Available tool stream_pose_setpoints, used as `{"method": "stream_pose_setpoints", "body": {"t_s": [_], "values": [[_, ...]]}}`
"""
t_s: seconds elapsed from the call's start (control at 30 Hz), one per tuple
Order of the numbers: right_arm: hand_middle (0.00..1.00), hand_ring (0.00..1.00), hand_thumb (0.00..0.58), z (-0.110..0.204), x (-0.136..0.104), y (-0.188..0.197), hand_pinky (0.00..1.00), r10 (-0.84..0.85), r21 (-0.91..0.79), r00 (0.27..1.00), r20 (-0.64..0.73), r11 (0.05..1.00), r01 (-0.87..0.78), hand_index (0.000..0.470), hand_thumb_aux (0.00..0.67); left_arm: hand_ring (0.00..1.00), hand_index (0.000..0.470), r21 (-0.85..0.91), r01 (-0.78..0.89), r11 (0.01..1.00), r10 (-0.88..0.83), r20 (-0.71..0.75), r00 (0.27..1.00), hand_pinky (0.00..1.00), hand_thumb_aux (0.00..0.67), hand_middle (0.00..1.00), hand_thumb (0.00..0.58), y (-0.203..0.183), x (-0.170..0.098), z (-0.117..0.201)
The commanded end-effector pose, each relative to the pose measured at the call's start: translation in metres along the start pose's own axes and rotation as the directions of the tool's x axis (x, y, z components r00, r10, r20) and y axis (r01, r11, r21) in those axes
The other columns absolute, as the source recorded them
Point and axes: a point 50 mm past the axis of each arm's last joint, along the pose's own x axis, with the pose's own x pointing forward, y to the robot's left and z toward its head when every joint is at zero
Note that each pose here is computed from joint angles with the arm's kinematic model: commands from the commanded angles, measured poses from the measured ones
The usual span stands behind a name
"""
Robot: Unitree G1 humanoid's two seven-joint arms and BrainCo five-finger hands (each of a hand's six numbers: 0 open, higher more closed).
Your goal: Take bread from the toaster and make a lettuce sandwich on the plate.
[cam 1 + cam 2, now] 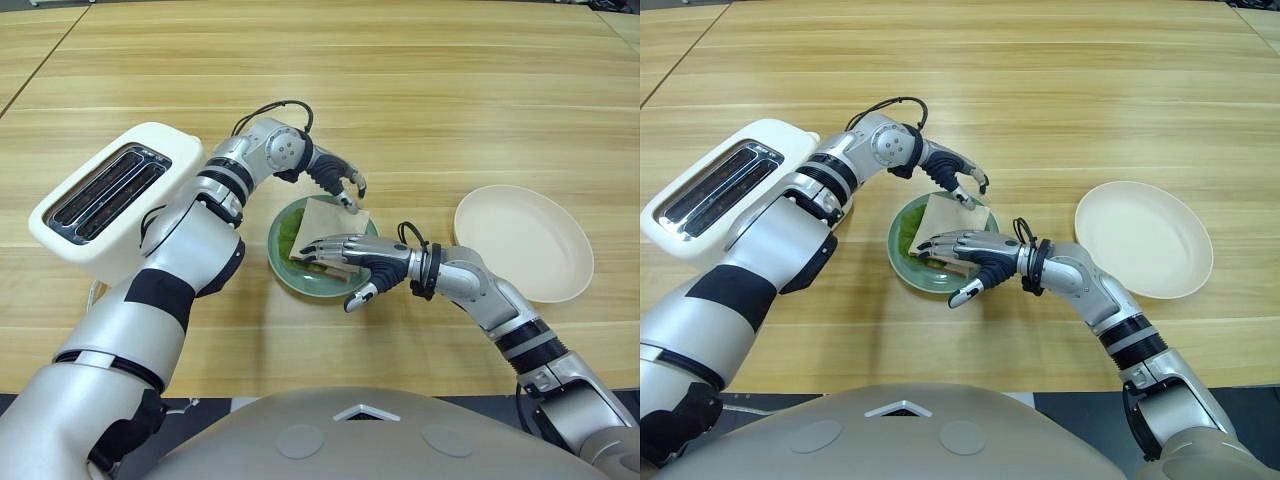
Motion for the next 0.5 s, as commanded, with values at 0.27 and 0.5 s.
{"method": "stream_pose_setpoints", "body": {"t_s": [0.27, 0.5], "values": [[0.00, 0.00, 0.000, -0.002, 0.005, -0.006, 0.00, -0.064, 0.026, 0.998, 0.007, 0.998, 0.064, 0.000, 0.000, 0.00, 0.000, 0.119, -0.593, 0.796, 0.603, -0.085, 0.793, 0.00, 0.000, 0.00, 0.000, 0.085, -0.057, -0.006], [0.00, 0.00, 0.000, 0.031, -0.021, -0.086, 0.00, -0.524, 0.126, 0.827, 0.203, 0.852, 0.509, 0.000, 0.000, 0.00, 0.000, 0.252, -0.748, 0.614, 0.773, -0.003, 0.634, 0.00, 0.000, 0.00, 0.000, 0.061, -0.182, -0.020]]}}
